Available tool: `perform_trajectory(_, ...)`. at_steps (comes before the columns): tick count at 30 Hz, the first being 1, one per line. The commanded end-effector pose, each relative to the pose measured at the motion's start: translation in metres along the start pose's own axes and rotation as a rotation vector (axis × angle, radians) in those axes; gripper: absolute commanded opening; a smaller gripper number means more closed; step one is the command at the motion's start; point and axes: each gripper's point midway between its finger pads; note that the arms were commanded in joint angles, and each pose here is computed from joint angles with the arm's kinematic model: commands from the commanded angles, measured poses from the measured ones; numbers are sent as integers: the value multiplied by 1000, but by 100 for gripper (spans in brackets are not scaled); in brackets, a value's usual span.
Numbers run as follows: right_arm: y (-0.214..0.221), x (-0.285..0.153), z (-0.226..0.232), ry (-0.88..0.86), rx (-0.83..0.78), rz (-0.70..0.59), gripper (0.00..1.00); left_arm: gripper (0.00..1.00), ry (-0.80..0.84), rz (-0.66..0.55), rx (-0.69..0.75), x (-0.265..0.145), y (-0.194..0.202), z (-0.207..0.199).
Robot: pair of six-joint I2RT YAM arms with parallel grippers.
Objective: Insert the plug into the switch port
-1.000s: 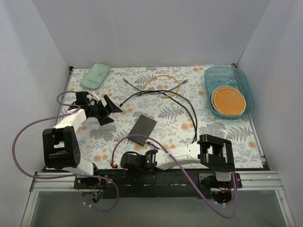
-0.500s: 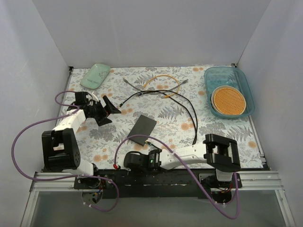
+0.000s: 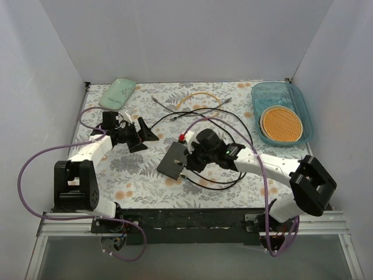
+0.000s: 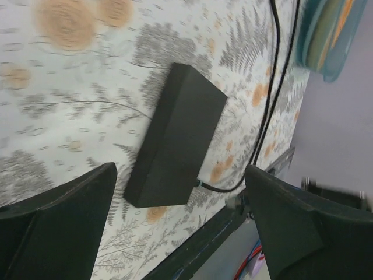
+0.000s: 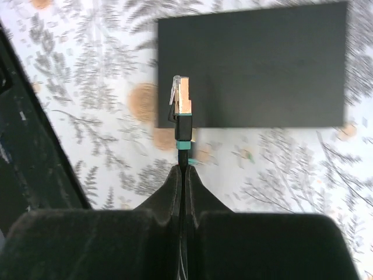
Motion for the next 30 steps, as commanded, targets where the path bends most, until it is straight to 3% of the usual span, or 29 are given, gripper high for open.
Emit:
perform_trajectory(1,-25,-16,-30,-168,115,-117,1,90,182,14,165,10,12,-77)
perform_trajectory(4,-29,-29,-54,-236,210,-165,1,86,295,-9,128,16,11,-104)
perform_trajectory(9,-33,-41,-59,-370,262,-191,1,86,375,18,192,36,13,-137)
perform_trajectory(16,-29,-50,-60,-388,296,-200,1,82,443,78,244,53,37,-169)
perform_trajectory(21,-30,-53,-66,-367,328,-224,1,71,448,91,256,56,45,-174)
perform_trajectory(30,-40,-61,-70,-363,356,-285,1,69,410,156,291,61,66,-167)
Point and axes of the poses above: each gripper's point midway between its finger pads, its own x axis out along the fingers, its own z axis along the line the jaws close on, y = z × x, and after that the axes turned 4 degrees about x, right-handed
